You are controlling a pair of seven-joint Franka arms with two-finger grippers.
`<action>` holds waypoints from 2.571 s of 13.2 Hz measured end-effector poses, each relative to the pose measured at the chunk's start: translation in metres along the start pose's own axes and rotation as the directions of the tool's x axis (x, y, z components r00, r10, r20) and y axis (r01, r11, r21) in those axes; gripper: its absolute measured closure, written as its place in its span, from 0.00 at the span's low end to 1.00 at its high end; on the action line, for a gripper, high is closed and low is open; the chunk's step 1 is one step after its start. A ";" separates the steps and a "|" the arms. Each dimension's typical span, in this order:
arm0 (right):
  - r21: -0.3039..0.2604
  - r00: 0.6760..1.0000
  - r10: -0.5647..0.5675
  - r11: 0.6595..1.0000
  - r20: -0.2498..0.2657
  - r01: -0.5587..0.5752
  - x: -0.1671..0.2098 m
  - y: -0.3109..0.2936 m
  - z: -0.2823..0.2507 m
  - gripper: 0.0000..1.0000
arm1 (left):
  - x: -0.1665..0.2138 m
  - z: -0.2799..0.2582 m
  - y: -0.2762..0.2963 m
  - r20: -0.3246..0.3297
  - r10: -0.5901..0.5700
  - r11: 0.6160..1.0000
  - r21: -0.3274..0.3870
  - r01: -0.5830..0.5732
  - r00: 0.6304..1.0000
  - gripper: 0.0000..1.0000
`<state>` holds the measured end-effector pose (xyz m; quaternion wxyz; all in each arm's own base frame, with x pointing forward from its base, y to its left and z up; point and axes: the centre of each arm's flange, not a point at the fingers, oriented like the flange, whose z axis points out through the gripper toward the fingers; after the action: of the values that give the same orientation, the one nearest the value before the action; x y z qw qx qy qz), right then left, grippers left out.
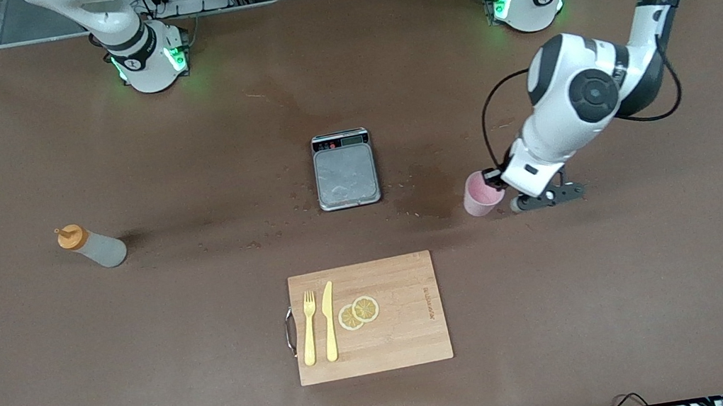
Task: Add sauce to pink cup with both arms
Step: 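Lift the pink cup with the left gripper and carry it to the scale, then lower the pink cup onto the metal scale and open the left gripper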
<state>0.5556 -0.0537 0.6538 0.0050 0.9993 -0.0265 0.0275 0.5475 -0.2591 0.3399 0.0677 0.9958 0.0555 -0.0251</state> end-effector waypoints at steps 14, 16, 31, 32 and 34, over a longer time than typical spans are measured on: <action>0.000 0.999 0.043 0.999 0.007 -0.043 0.000 0.007 0.003 0.00 | -0.125 0.066 0.197 0.090 -0.169 0.986 0.014 0.168 0.982 0.97; 0.000 0.999 0.043 0.999 0.010 -0.043 0.000 0.007 0.004 0.00 | -0.127 0.076 0.205 0.097 -0.190 0.982 0.020 0.189 0.977 0.97; 0.000 0.999 0.043 0.999 0.011 -0.043 0.000 0.007 0.005 0.00 | -0.130 0.099 0.232 0.081 -0.131 0.991 0.028 0.129 0.988 0.97; 0.000 0.999 0.043 0.999 0.011 -0.043 0.000 0.007 0.005 0.00 | -0.131 0.099 0.233 0.077 -0.131 0.991 0.029 0.129 0.988 0.97; 0.000 0.999 0.043 0.999 0.011 -0.043 0.000 0.007 0.004 0.00 | -0.131 0.099 0.233 0.075 -0.146 0.989 0.031 0.144 0.986 0.97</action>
<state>0.5552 -0.0607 0.6495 0.0041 0.9986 -0.0483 0.0222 0.4399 -0.5164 0.2806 0.0548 0.9883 0.1249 -0.0689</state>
